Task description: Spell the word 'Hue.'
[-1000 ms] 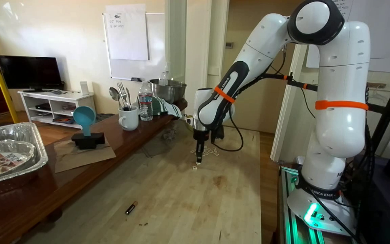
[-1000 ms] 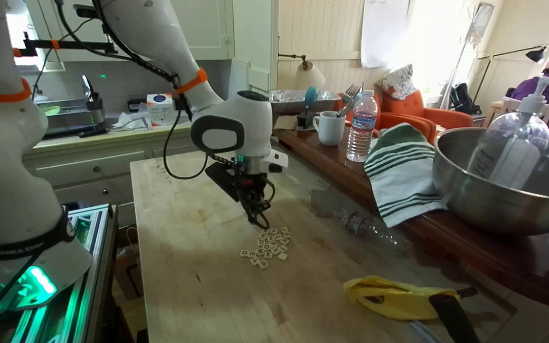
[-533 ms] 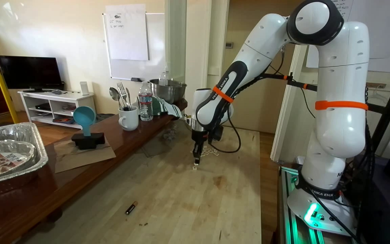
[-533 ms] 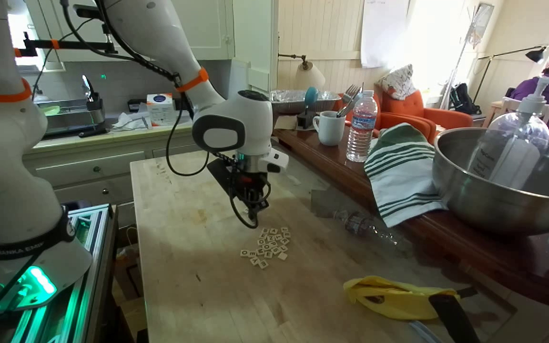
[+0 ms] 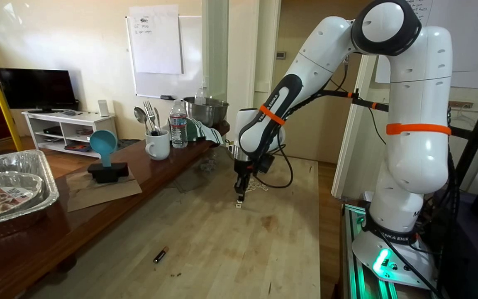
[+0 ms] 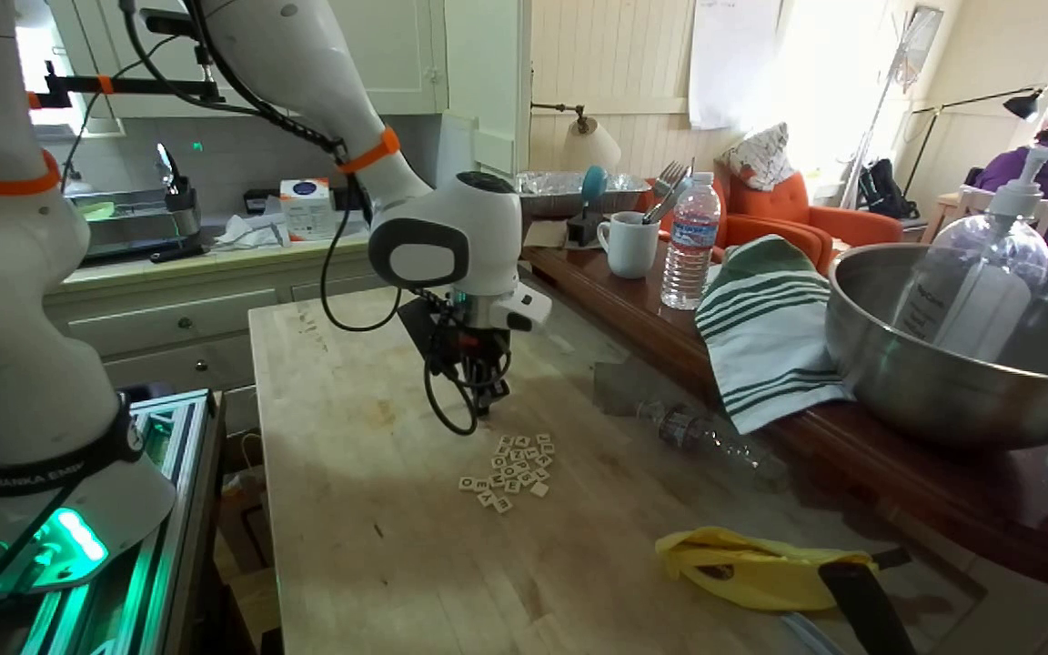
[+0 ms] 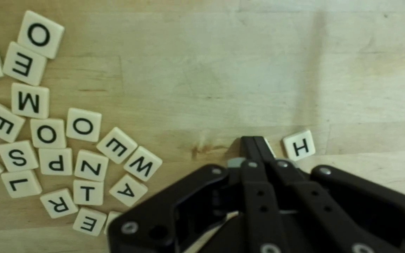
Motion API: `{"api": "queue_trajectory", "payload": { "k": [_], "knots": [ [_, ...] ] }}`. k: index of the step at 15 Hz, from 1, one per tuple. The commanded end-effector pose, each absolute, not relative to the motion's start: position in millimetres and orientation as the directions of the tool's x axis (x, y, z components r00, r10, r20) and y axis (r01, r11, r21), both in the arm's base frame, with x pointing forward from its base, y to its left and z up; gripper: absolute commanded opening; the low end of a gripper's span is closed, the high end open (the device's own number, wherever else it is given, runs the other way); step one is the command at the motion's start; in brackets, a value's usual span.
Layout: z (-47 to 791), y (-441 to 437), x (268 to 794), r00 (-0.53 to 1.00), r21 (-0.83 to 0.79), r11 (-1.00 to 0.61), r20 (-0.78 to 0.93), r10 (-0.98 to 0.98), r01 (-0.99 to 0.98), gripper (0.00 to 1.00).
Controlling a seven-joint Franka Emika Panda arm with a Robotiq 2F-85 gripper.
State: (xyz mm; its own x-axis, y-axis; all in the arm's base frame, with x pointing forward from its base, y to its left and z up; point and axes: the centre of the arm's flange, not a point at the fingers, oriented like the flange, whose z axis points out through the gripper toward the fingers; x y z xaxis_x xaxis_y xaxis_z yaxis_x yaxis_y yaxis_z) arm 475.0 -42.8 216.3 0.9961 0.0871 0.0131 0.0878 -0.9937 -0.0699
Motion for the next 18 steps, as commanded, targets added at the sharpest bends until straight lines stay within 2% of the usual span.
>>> {"api": "queue_trajectory", "payload": {
  "k": [1, 18],
  "knots": [
    [185.2, -34.6, 473.9, 0.997, -0.105, -0.994, -0.067, 0.044, 0.037, 0.0],
    [183.2, -31.0, 476.3, 0.994, -0.125, -0.99, -0.095, -0.052, -0.064, 0.0]
  ]
}}
